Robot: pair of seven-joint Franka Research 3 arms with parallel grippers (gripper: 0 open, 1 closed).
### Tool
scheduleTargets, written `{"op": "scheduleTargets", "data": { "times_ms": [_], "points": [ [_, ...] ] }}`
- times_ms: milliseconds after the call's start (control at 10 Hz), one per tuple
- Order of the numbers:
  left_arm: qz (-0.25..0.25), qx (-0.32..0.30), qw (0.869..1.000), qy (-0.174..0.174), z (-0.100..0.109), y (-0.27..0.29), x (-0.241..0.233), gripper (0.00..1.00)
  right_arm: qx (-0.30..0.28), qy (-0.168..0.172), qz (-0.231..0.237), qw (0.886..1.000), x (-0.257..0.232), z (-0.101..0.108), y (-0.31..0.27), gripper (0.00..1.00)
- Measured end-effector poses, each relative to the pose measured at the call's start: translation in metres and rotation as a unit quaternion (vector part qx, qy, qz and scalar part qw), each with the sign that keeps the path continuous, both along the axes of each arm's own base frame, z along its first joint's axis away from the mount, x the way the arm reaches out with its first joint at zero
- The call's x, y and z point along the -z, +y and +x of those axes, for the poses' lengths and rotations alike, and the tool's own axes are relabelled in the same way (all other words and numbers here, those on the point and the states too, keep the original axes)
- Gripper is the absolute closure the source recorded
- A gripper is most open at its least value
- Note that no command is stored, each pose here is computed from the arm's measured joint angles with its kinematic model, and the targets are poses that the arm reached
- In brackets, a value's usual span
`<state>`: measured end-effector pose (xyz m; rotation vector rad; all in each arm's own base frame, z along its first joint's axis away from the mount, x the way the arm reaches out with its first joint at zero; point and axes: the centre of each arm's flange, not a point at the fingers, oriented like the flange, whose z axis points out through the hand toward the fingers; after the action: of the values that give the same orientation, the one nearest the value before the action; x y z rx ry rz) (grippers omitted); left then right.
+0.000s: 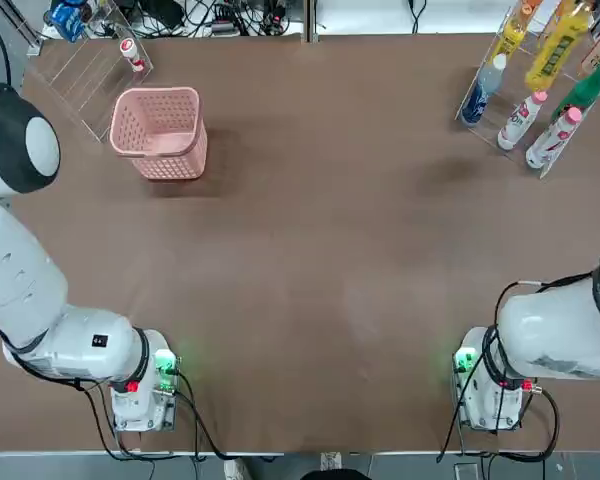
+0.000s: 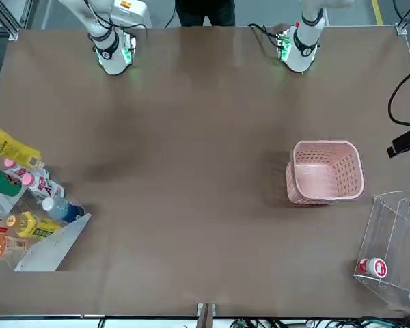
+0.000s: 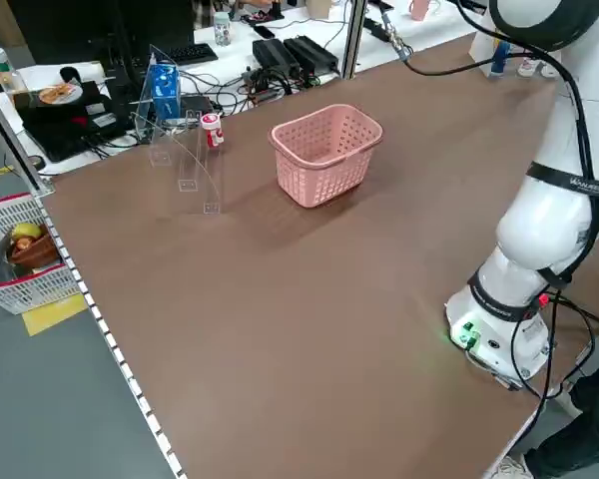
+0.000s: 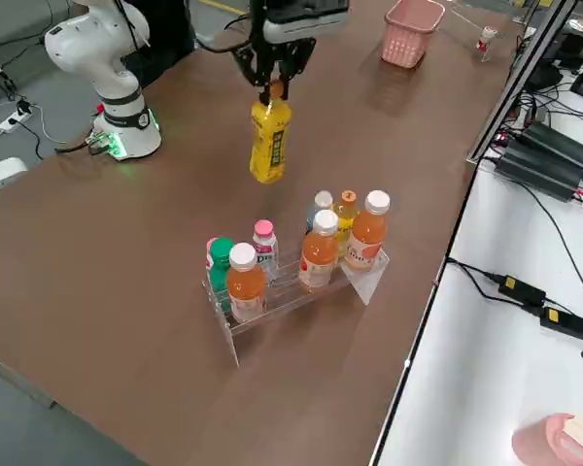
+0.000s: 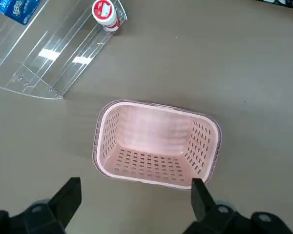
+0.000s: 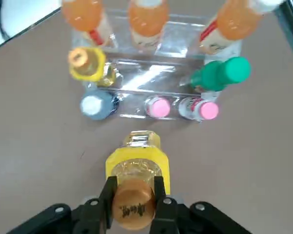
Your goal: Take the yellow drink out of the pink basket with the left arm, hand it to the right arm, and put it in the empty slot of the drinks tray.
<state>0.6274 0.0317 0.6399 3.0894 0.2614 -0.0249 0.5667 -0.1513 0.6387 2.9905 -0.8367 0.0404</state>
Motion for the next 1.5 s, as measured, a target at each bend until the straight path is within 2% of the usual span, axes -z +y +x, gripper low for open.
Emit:
{"op": "scheduleTargets", "data": {
  "times_ms": [200, 400, 1500],
  "points": [
    [0.000, 0.000, 1.000, 0.000, 0.000, 0.000, 0.000, 0.00, 0.005, -0.016, -0.006, 1.000, 0.004, -0.004, -0.048, 0.66],
    [0.000, 0.000, 1.000, 0.000, 0.000, 0.000, 0.000, 0.00, 0.013, -0.019, -0.009, 1.000, 0.011, 0.003, -0.072, 0.66],
    [0.000, 0.000, 1.000, 0.000, 0.000, 0.000, 0.000, 0.00, -0.048, -0.031, -0.012, 0.998, 0.041, 0.046, -0.070, 0.66]
  ]
}}
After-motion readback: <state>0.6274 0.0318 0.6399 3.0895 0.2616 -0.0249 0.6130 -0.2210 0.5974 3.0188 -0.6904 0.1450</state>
